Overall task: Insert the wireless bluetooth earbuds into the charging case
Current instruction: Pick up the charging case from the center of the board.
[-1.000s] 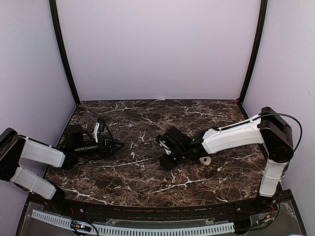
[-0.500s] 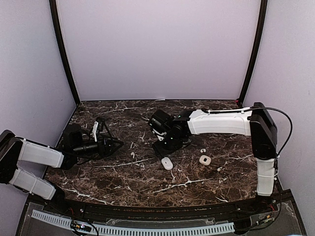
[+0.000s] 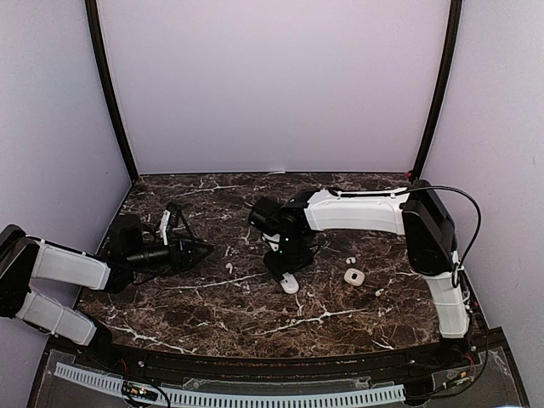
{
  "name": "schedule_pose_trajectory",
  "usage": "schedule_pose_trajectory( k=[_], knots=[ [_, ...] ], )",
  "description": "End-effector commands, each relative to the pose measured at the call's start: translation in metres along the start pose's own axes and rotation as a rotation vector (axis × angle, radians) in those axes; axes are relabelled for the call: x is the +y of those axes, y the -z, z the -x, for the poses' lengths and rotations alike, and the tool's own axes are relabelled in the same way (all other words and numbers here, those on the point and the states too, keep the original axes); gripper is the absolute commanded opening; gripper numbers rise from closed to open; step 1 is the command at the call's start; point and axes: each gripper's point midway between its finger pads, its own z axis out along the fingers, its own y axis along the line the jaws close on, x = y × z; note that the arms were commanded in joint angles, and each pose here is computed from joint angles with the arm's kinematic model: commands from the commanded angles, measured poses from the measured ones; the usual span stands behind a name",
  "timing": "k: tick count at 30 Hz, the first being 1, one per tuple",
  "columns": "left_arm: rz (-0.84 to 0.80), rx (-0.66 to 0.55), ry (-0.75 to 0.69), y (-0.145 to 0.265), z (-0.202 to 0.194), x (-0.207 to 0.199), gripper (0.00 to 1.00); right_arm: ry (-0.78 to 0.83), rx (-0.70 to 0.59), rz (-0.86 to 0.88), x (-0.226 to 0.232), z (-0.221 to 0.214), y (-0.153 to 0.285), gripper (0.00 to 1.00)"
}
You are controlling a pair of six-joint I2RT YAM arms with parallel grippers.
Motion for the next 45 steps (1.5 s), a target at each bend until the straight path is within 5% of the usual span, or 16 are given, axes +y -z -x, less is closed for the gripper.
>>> schedule_pose_trajectory(
  k=[1, 7, 13, 20, 25, 27, 31, 39, 45],
  knots=[
    [-0.018, 0.000, -0.006, -0.002, 0.005, -0.005, 0.78, -0.012, 0.048, 0.004, 0.000, -0.006, -0.008, 0.59],
    [-0.013, 0.003, -0.003, -0.003, 0.004, -0.003, 0.78, 0.000, 0.053, 0.033, 0.006, -0.005, -0.012, 0.54],
    [-0.012, 0.003, -0.003, -0.003, 0.004, -0.003, 0.78, 0.008, 0.046, 0.044, 0.007, -0.004, -0.008, 0.39],
    [-0.012, 0.006, -0.008, -0.003, 0.004, -0.003, 0.78, 0.049, -0.126, 0.063, 0.010, 0.027, 0.025, 0.33],
    [-0.024, -0.006, -0.019, -0.002, 0.007, -0.007, 0.78, 0.148, -0.392, 0.098, 0.022, 0.066, 0.076, 0.30],
    [-0.022, -0.027, -0.013, 0.001, 0.011, -0.008, 0.78, 0.185, -0.568, 0.091, 0.026, 0.084, 0.114, 0.23],
    [-0.068, -0.091, 0.066, 0.009, 0.032, -0.025, 0.78, 0.274, -0.963, 0.190, 0.045, 0.095, 0.201, 0.26],
    [-0.298, -0.221, 0.249, 0.031, 0.089, -0.087, 0.78, 0.543, -1.603, 0.339, 0.053, 0.037, 0.300, 0.30],
    [-0.488, -0.260, 0.338, 0.038, 0.128, -0.132, 0.79, 0.652, -1.805, 0.368, 0.062, 0.019, 0.331, 0.28]
  ],
)
